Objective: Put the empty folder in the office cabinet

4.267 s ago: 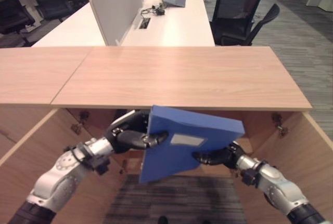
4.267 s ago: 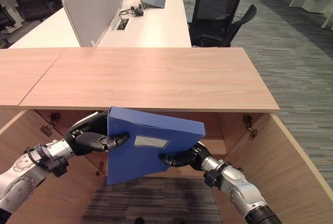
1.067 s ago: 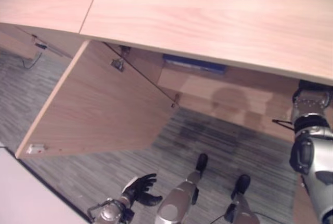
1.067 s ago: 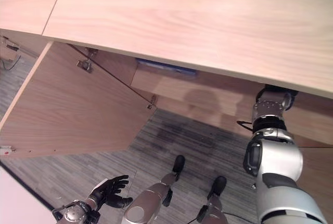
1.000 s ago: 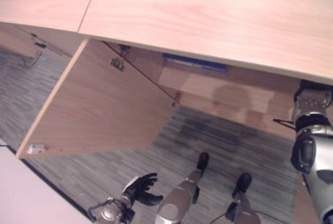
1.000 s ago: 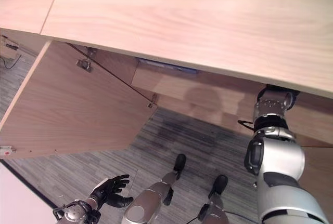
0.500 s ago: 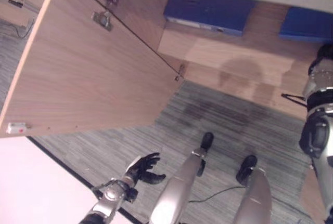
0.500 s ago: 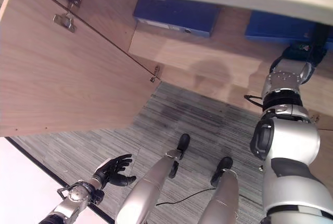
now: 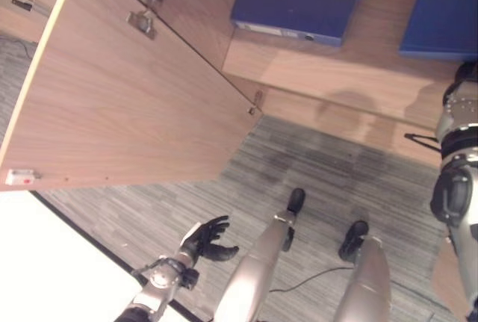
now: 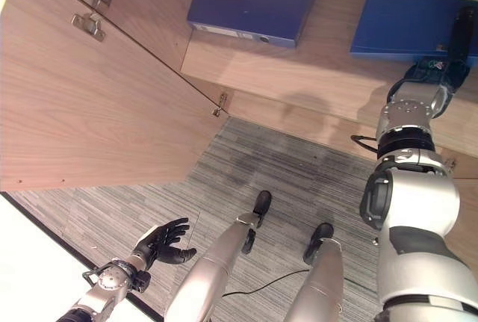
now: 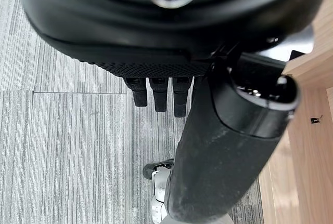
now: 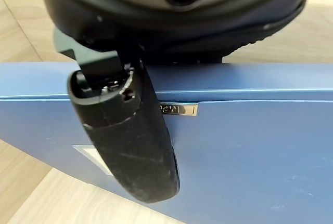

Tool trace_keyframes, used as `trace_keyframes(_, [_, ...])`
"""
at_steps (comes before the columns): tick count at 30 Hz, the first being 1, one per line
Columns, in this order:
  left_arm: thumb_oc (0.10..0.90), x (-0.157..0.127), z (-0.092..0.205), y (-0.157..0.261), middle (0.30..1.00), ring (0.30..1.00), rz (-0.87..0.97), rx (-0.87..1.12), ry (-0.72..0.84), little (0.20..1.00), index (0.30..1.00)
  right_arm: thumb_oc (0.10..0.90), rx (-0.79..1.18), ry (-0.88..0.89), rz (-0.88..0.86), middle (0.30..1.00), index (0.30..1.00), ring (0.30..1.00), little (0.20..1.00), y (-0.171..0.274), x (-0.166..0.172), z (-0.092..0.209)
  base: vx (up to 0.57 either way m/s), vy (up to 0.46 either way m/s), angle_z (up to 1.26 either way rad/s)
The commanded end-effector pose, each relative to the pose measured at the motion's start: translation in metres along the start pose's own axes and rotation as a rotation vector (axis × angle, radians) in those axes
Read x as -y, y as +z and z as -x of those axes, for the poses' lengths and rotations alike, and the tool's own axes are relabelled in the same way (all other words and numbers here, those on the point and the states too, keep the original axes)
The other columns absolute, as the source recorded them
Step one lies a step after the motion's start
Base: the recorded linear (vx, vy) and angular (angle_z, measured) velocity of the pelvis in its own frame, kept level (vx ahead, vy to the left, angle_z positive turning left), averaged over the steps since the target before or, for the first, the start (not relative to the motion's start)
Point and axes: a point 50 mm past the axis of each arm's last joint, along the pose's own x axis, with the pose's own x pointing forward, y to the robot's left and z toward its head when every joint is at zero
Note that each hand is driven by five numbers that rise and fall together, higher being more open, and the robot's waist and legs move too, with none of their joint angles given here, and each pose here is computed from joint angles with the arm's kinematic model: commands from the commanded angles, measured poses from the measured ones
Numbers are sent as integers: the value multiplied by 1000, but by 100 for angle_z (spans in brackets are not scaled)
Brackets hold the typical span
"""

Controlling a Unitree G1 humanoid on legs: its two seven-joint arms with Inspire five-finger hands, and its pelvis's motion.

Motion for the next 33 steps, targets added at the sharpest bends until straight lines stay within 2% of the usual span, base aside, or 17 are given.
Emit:
trace_keyframes(1, [800, -32, 22, -22, 900, 900, -18, -69, 106, 900, 900, 676, 103, 113, 31, 714, 714, 714, 714, 28, -23, -2, 0, 0, 0])
trace_keyframes(2, [800, -31, 22, -21, 900, 900, -27, -69, 98, 900, 900, 800, 97, 110, 49, 900, 900, 900, 900, 27, -25, -2, 0, 0, 0])
trace_keyframes(6, [800, -30, 21, -21, 900, 900, -24, -67, 100, 900, 900, 800, 93, 88, 76, 900, 900, 900, 900, 28, -26, -3, 0, 0, 0])
trace_keyframes(8, [800, -30, 21, -21, 900, 900, -28, -68, 109, 900, 900, 800, 95, -41, 139, 900, 900, 900, 900, 34, -12, -8, 12, -3, -2])
trace_keyframes(9, [800, -30, 21, -20, 900, 900, -28, -67, 109, 900, 900, 800, 96, -40, 140, 900, 900, 900, 900, 35, -13, -8, -67, -7, -3])
trace_keyframes(10, [800, -28, 20, -25, 900, 900, -58, -93, 124, 900, 900, 800, 64, -223, 188, 900, 900, 900, 900, 33, 10, -10, -75, -14, -3])
trace_keyframes(15, [800, -24, 19, -30, 900, 900, -97, -115, 153, 900, 900, 800, 13, -357, 278, 900, 900, 900, 900, 21, 29, -7, 7, -32, -4])
trace_keyframes(16, [800, -24, 21, -34, 900, 900, -86, -129, 162, 900, 900, 800, 11, -411, 415, 900, 900, 900, 900, 25, 35, -7, 10, -38, 0])
trace_keyframes(17, [800, -23, 20, -34, 900, 900, -84, -127, 161, 900, 900, 800, 12, -410, 419, 900, 900, 900, 900, 26, 33, -7, 16, -41, 5])
trace_keyframes(18, [800, -21, 21, -38, 900, 900, -67, -139, 180, 900, 900, 800, -9, -440, 521, 900, 900, 900, 900, 23, 40, -6, 0, 0, 0])
trace_keyframes(27, [800, -7, 22, -58, 900, 900, 53, -211, 254, 900, 900, 800, 4, -511, 501, 900, 900, 900, 900, 8, 34, 2, 4, -9, -6])
trace_keyframes(33, [800, 8, 20, -63, 900, 900, 96, -236, 228, 900, 900, 800, -1, -515, 568, 900, 900, 900, 900, -3, 32, 6, 0, 0, 0])
